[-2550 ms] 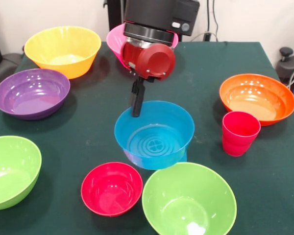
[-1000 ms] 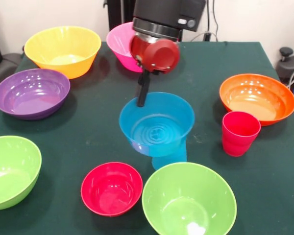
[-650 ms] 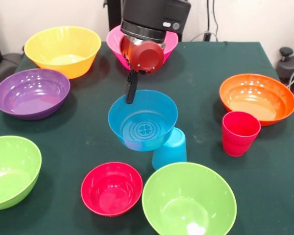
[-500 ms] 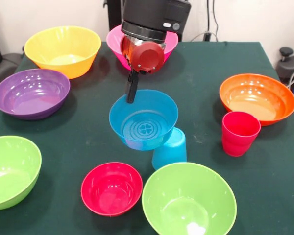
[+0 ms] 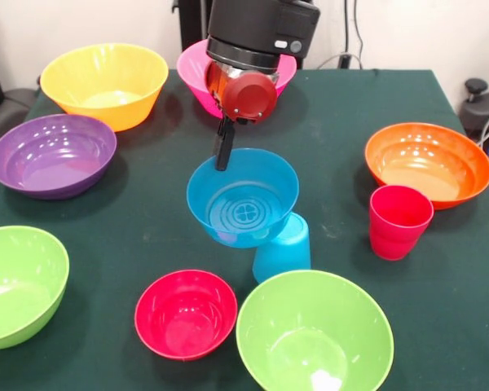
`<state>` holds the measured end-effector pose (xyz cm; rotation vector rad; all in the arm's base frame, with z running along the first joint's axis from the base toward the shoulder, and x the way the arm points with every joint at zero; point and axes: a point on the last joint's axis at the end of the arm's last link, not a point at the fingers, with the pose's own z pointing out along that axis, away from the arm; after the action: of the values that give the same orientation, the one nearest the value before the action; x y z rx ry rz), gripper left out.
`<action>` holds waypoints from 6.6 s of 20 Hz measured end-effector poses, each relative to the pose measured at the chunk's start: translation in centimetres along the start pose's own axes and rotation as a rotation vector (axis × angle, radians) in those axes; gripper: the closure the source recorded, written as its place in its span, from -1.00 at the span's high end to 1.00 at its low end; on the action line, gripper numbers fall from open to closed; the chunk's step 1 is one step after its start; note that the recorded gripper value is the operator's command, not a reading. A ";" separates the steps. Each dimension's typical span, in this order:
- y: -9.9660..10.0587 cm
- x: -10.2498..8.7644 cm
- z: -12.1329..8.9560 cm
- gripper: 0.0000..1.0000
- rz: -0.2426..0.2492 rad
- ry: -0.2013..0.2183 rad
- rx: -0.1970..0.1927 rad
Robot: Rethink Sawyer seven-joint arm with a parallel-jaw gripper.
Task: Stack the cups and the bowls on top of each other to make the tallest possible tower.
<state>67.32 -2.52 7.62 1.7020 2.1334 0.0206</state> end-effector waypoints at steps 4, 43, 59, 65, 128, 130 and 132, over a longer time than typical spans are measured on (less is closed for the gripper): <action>0.0 0.0 0.0 -1.00 0.000 0.000 0.000; 1.5 2.4 3.1 -1.00 -0.013 -0.068 0.043; 1.9 2.9 1.9 -1.00 -0.037 -0.098 0.036; 1.6 3.2 1.7 -1.00 -0.047 -0.105 0.047; 2.3 5.1 1.8 -1.00 0.076 -0.156 0.064; 2.3 5.1 1.8 -1.00 0.075 -0.155 0.064; 2.3 5.2 1.8 -1.00 0.075 -0.155 0.063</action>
<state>69.18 2.53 5.02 1.7576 1.9764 -0.1540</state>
